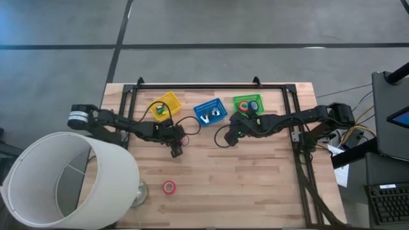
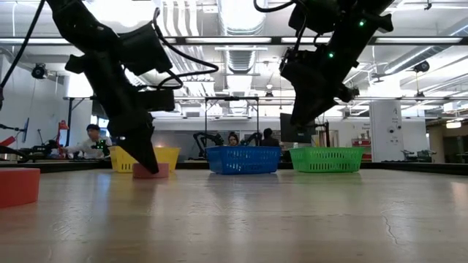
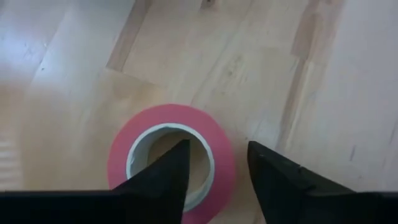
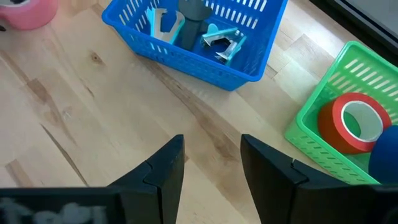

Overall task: Pick and place Stapler, Stapler remover, tape
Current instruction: Put the pink tape into the green basket

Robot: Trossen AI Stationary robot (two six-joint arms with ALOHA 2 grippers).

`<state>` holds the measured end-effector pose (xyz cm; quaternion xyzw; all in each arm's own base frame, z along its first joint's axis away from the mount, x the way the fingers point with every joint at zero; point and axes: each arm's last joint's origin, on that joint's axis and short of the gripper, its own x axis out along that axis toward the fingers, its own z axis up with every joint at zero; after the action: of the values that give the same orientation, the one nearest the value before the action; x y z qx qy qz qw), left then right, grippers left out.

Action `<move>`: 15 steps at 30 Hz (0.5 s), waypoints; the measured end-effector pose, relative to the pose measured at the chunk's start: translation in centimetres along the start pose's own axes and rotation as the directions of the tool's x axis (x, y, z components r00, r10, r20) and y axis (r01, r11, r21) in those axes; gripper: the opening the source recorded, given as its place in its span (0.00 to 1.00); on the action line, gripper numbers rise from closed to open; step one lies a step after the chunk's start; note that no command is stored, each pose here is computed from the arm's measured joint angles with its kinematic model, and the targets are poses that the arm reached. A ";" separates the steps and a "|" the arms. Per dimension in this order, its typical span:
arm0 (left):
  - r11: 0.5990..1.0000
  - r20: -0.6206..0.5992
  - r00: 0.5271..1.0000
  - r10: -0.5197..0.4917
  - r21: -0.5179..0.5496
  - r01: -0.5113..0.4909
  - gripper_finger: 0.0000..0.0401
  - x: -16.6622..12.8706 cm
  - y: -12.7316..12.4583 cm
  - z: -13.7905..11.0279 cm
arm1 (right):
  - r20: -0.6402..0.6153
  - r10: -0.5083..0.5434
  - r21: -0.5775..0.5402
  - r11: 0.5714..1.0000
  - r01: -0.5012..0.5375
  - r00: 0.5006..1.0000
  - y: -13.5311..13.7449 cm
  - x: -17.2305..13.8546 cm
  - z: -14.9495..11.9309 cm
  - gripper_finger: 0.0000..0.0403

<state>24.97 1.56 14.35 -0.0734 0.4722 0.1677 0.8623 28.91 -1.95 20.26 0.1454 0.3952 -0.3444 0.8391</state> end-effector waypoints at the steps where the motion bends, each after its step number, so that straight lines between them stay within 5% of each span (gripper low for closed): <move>1: 1.000 0.001 1.000 0.000 0.003 0.000 0.38 0.0 0.0 0.0 | 0.004 0.003 0.003 1.000 -0.003 1.000 0.0 0.0 0.0 0.38; 8: 1.000 0.054 0.998 -0.012 -0.002 0.012 0.09 0.0 -0.1 0.5 | 0.008 0.066 0.013 0.998 -0.066 0.998 0.4 0.0 0.3 0.36; 15: 0.993 0.246 0.962 -0.116 0.043 0.109 0.10 -0.4 -0.8 2.5 | 0.038 0.242 -0.081 0.968 -0.238 0.970 1.7 -0.4 0.8 0.33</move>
<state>27.03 1.40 16.05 -0.0661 0.3579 0.1194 0.9237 30.37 -0.92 21.07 0.1521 0.3672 -0.2285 0.8887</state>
